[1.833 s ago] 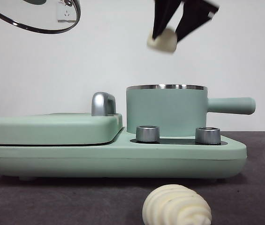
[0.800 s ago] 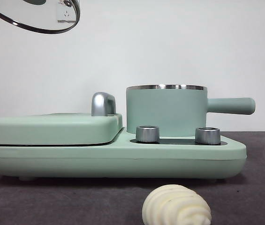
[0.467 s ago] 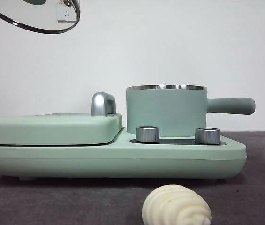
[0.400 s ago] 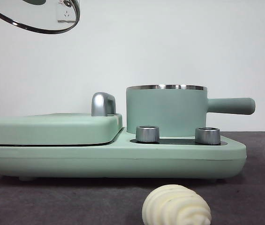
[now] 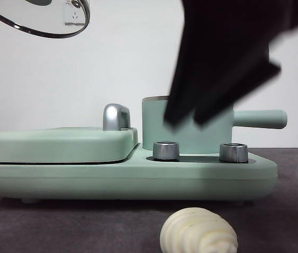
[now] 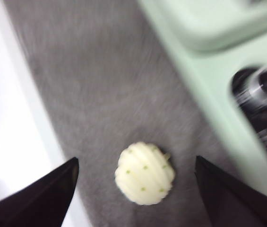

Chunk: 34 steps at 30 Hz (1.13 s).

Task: Put the buns in a small steamer

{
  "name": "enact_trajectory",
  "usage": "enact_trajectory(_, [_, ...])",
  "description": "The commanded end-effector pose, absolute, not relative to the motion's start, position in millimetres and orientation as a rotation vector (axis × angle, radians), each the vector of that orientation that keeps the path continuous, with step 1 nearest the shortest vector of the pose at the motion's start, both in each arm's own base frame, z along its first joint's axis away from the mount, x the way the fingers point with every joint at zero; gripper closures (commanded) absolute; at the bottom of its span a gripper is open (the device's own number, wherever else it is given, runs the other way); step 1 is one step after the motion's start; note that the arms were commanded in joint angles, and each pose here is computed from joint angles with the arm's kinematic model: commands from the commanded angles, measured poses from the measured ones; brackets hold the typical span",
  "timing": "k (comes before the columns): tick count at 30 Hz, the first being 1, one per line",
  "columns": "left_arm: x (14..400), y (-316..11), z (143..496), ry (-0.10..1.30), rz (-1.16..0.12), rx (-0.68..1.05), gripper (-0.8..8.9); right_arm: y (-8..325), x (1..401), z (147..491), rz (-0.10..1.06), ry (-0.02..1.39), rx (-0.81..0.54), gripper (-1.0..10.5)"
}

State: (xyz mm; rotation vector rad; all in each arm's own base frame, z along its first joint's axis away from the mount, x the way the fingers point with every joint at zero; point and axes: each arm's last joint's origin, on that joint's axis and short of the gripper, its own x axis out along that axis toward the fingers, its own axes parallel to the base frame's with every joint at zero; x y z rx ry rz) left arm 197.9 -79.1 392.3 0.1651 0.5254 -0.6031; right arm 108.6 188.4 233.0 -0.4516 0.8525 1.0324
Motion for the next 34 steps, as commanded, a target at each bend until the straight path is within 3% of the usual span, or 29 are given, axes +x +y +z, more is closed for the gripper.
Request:
enact_trajectory(1, [198.9, -80.1, 400.4, 0.482, -0.608, 0.172, 8.04, 197.6, 107.8, 224.2, 1.024, 0.867, -0.418, 5.6])
enact_trajectory(16, [199.0, -80.1, 400.5, 0.481, -0.608, 0.172, 8.04, 220.3, 119.7, 172.1, 0.918, 1.05, -0.516, 5.7])
enact_trajectory(23, [199.0, -80.1, 400.5, 0.48, -0.608, 0.172, 8.04, 217.0, 118.2, 167.3, 0.863, 1.132, -0.496, 7.5])
enact_trajectory(28, [199.0, -80.1, 400.6, 0.48, -0.608, 0.172, 8.04, 203.0, 111.9, 200.1, 0.844, 1.11, -0.418, 7.5])
enact_trajectory(34, [199.0, -80.1, 400.5, 0.481, -0.608, 0.169, 8.04, 174.8, 112.2, 288.7, 0.776, 1.037, -0.233, 7.5])
